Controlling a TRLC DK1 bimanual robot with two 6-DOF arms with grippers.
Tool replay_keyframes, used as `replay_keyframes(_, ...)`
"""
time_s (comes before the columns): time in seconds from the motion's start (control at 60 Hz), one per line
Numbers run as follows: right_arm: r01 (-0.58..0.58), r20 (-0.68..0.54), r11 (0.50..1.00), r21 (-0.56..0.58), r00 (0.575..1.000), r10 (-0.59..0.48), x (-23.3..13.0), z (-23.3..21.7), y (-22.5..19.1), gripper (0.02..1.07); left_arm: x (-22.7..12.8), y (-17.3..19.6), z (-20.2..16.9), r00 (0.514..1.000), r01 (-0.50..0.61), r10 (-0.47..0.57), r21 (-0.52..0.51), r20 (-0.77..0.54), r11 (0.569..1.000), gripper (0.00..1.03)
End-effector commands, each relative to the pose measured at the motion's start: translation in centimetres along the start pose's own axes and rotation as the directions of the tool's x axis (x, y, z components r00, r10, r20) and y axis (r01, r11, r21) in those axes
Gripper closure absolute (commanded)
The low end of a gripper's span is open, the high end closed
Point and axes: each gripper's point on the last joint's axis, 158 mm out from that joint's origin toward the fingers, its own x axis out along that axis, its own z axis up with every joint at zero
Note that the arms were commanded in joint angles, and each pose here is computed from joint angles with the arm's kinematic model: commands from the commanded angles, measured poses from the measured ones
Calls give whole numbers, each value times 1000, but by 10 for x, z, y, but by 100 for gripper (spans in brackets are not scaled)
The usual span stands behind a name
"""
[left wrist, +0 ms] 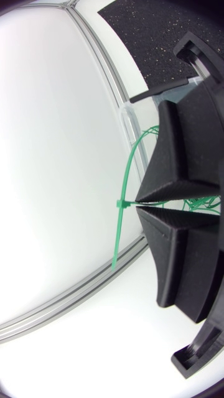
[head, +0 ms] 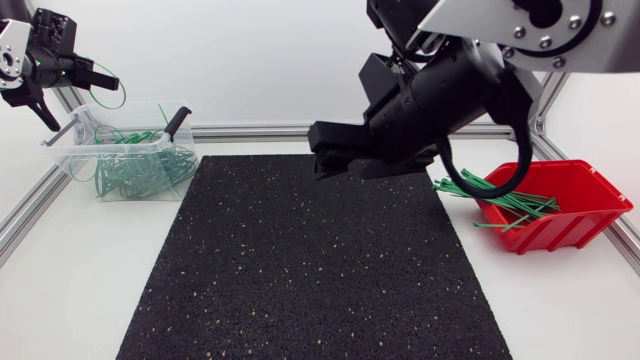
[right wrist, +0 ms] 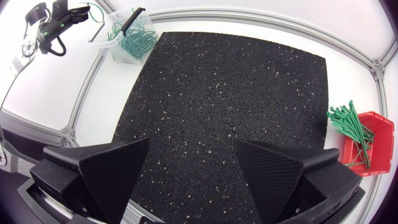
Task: Take a green cable tie from the red box, thread the tail through the head to close it, then place it in the transparent bin on the left.
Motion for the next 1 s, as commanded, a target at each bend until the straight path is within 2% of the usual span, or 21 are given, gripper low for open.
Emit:
replay_keyframes(0.0, 11, -5, 1000, -25, 1000, -11, -2, -9, -3, 8, 26, 2, -22, 997, -12, 16, 48, -71, 999, 68)
replay_keyframes(0.017, 11, -5, 1000, -27, 1000, -12, -3, -10, -3, 8, 28, 2, -24, 997, -12, 16, 51, -78, 999, 64)
replay_keyframes(0.05, 16, -3, 999, -29, 1000, -16, -4, -12, -4, 8, 38, 3, -36, 992, -30, 37, 58, -120, 998, 41)
replay_keyframes(0.067, 18, -4, 999, -29, 1000, -18, -4, -13, -4, 8, 40, 3, -38, 991, -32, 39, 59, -126, 998, 38)
replay_keyframes(0.1, 18, -2, 999, -29, 1000, -18, -5, -14, -5, 8, 45, 3, -46, 987, -36, 45, 63, -153, 997, 10)
replay_keyframes(0.117, 20, -1, 999, -29, 1000, -20, -5, -14, -5, 8, 48, 3, -51, 984, -40, 50, 66, -169, 997, 1)
replay_keyframes(0.183, 19, 7, 999, -30, 1000, -19, -9, -15, -6, 8, 49, 1, -60, 976, -31, 45, 68, -215, 997, 3)
replay_keyframes(0.317, 23, 38, 999, -24, 999, -22, -20, -11, -9, 8, 33, -1, -48, 972, 11, -1, 38, -235, 999, 3)
replay_keyframes(0.533, 64, 102, 998, 3, 993, -64, -38, 0, -32, 8, -12, -2, -15, 983, 55, -52, 8, -177, 998, 3)
replay_keyframes(0.833, 223, 205, 973, 53, 952, -229, -59, -1, -103, 8, -83, -13, 6, 998, 52, -53, -12, -44, 999, 3)
replay_keyframes(0.983, 301, 279, 949, 91, 907, -314, -77, -8, -144, 8, -112, -23, 0, 998, 62, -62, -26, -13, 998, 3)
